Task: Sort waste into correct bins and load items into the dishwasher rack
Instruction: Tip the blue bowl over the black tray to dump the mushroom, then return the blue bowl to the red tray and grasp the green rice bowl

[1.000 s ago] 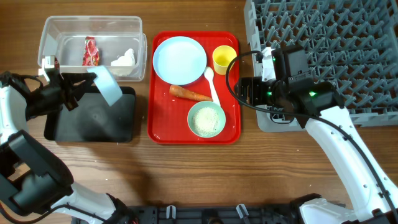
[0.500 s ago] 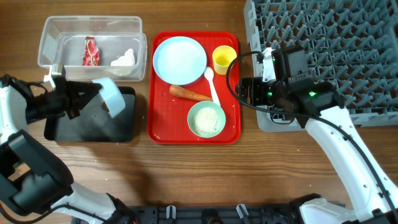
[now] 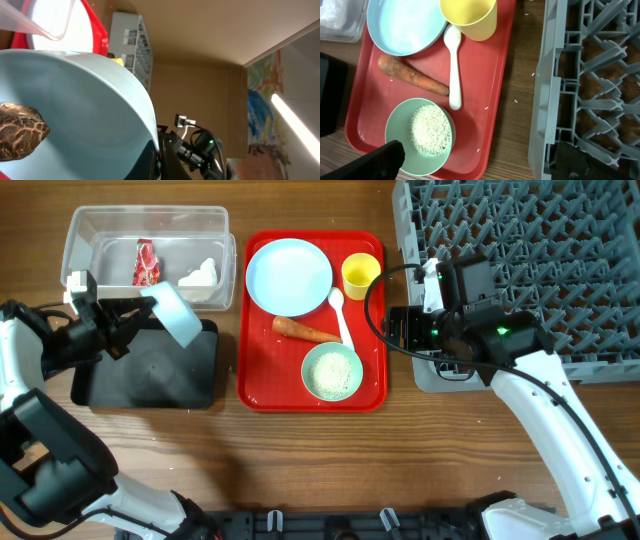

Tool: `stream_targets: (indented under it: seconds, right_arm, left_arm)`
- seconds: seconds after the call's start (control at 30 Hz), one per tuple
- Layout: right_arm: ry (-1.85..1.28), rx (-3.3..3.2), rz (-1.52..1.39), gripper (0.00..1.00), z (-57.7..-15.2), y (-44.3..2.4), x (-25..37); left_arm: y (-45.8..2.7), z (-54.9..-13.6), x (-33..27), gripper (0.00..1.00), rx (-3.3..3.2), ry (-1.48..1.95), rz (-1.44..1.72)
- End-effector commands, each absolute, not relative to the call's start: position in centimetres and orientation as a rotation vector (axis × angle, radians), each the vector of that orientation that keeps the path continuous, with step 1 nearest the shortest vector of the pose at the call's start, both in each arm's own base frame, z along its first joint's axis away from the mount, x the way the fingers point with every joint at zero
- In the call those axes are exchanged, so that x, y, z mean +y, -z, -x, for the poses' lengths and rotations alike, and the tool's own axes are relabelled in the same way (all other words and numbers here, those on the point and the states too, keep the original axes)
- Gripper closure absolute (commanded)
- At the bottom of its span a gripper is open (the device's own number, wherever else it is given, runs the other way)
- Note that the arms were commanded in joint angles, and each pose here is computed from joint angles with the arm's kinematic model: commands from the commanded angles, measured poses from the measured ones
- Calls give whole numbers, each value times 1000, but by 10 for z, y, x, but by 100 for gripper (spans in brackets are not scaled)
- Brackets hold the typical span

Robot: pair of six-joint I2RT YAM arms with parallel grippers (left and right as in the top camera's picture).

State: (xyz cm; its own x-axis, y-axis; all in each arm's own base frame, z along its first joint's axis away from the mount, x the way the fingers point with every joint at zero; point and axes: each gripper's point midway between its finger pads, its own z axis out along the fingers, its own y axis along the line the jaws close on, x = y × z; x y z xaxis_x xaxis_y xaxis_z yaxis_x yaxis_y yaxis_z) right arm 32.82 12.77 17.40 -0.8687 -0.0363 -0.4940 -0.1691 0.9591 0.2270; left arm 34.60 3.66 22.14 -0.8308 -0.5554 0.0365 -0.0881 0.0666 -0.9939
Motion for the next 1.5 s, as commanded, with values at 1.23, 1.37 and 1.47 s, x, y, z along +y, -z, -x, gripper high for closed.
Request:
stream_targets:
  seconds: [1.23, 1.37, 1.47]
  right_arm:
    - [-330, 2648, 125, 0, -328, -163, 126]
    - [-333, 2652, 106, 0, -327, -162, 125]
    - [-331, 2659, 106, 0, -326, -162, 125]
  left_arm:
    - [-136, -324, -126, 96, 2874, 799, -211]
    - [-109, -320, -146, 96, 2953, 358, -266]
    - [-105, -324, -145, 96, 2949, 263, -203]
